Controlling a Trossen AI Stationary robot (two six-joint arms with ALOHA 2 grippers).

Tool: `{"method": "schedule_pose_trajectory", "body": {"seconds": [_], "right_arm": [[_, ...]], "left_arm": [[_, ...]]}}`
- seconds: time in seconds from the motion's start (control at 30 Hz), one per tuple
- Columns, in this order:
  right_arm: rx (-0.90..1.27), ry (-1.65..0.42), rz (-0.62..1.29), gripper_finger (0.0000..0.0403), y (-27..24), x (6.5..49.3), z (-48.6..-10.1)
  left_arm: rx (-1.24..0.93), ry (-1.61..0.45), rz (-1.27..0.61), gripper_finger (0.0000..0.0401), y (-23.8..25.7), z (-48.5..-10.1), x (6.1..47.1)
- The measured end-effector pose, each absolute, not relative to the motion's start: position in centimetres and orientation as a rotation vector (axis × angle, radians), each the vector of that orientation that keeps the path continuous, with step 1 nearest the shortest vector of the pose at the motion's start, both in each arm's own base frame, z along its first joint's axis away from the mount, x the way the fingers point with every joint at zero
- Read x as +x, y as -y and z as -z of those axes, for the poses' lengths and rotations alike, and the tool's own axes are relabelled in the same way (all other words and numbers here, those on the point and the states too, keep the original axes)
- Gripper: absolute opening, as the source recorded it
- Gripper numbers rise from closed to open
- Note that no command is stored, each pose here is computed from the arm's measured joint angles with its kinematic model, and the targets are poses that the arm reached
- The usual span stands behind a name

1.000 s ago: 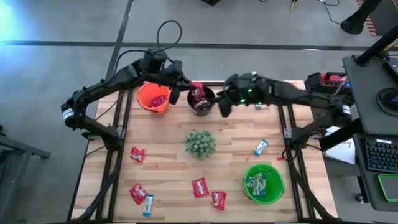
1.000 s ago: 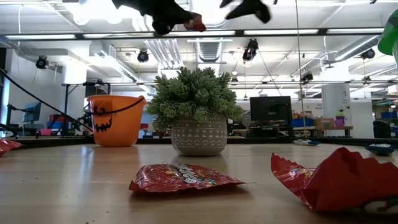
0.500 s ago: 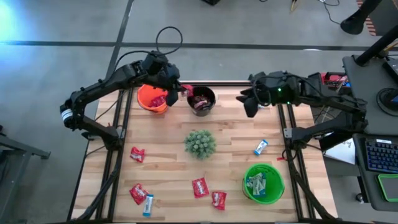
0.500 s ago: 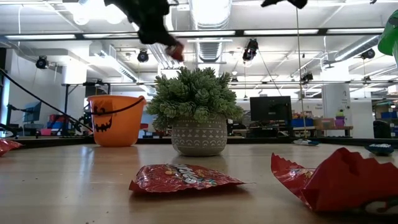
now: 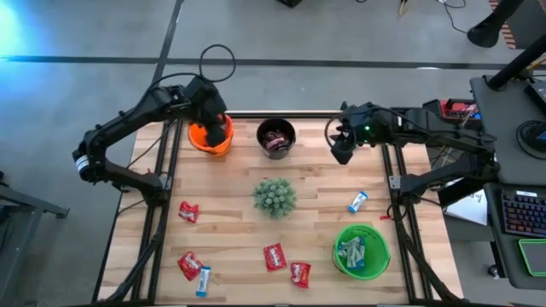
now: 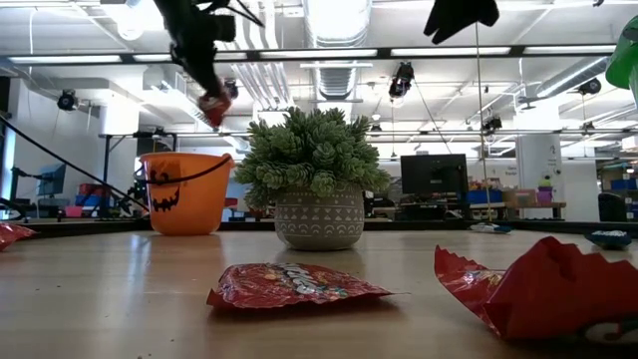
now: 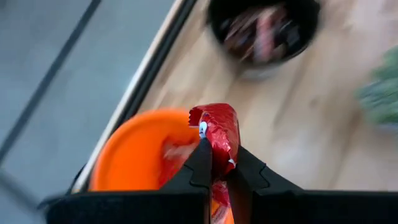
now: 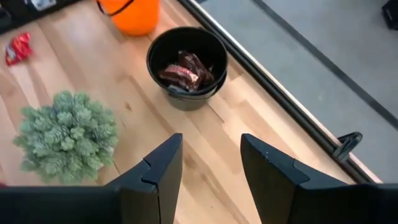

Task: Sort candy
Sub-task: Put the red candy into the orange bucket

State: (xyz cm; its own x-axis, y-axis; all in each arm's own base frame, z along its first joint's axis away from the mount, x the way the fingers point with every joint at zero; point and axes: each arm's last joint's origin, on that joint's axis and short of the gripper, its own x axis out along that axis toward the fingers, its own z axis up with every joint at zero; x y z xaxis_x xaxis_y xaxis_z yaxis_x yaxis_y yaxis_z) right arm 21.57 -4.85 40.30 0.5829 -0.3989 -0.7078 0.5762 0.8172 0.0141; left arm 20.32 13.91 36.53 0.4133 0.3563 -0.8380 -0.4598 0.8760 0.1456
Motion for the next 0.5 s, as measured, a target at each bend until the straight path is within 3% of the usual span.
{"method": "schedule_pose_trajectory", "body": {"seconds": [0.5], "right_arm": [[0.154, -0.936, 0.545, 0.0153, 5.3, 24.2, -37.8]], "left_arm": [[-0.117, -1.172, -0.714, 0.0001, -13.8, -36.1, 18.8]]}}
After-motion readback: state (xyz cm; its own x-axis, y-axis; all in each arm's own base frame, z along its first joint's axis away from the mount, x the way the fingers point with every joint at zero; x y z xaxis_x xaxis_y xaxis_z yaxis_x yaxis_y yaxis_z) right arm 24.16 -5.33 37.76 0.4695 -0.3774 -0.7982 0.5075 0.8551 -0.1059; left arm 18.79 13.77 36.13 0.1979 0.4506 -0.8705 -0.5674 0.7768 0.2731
